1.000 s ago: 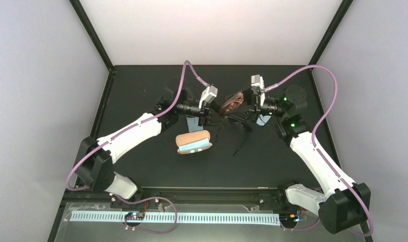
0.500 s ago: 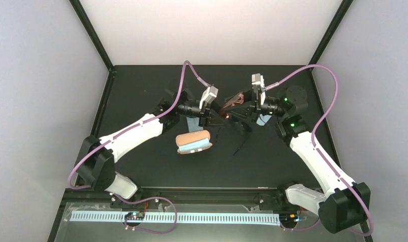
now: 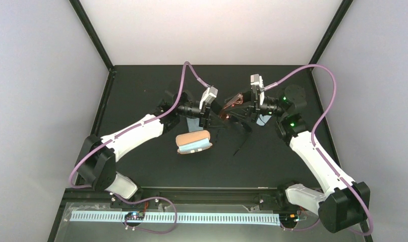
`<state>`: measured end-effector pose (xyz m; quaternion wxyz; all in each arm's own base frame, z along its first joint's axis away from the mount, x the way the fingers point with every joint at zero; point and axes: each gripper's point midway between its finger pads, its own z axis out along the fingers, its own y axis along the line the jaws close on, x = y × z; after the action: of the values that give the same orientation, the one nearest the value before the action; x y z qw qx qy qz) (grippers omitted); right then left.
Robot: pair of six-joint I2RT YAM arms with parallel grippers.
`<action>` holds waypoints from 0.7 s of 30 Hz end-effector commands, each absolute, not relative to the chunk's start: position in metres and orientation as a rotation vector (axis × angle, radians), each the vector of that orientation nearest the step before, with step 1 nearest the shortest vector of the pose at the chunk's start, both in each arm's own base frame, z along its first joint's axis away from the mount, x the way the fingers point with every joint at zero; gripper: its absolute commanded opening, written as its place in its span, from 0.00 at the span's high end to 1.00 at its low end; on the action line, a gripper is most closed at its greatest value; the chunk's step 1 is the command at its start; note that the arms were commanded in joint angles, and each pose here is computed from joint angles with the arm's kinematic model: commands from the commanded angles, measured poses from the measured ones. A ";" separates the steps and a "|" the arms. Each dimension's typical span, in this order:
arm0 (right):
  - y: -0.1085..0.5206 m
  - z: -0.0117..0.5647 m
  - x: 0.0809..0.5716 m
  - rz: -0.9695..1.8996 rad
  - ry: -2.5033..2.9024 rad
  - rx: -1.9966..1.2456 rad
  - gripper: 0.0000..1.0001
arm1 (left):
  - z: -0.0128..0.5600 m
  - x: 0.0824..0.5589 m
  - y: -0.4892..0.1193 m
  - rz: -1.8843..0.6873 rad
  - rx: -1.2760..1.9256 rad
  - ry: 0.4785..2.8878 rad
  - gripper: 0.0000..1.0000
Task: Organize the sunglasses
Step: Fold the sunglasses, then place the sunglasses in the sunglasses case.
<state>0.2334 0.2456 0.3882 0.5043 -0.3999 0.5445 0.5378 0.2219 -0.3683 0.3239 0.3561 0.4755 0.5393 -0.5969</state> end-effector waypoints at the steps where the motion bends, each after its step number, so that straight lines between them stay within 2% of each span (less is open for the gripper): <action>1: 0.246 0.395 0.232 1.251 1.283 -1.011 0.73 | 0.320 0.224 -0.367 -1.525 1.232 1.380 0.34; 6: 0.246 0.396 0.231 1.226 1.285 -1.028 0.75 | 0.315 0.223 -0.364 -1.482 1.256 1.361 0.20; 9: 0.245 0.395 0.231 1.205 1.289 -1.039 0.75 | 0.312 0.224 -0.361 -1.442 1.276 1.340 0.03; 16: 0.238 0.381 0.234 1.125 1.346 -1.065 0.76 | 0.306 0.236 -0.332 -1.283 1.324 1.315 0.01; 21: 0.229 0.355 0.247 0.947 1.450 -1.104 0.75 | 0.290 0.266 -0.289 -1.038 1.294 1.429 0.01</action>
<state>0.2410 0.2383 0.3672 0.5040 -0.4360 0.5810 0.4673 0.2509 -0.3186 0.2977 0.4239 0.5093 0.5594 -0.4981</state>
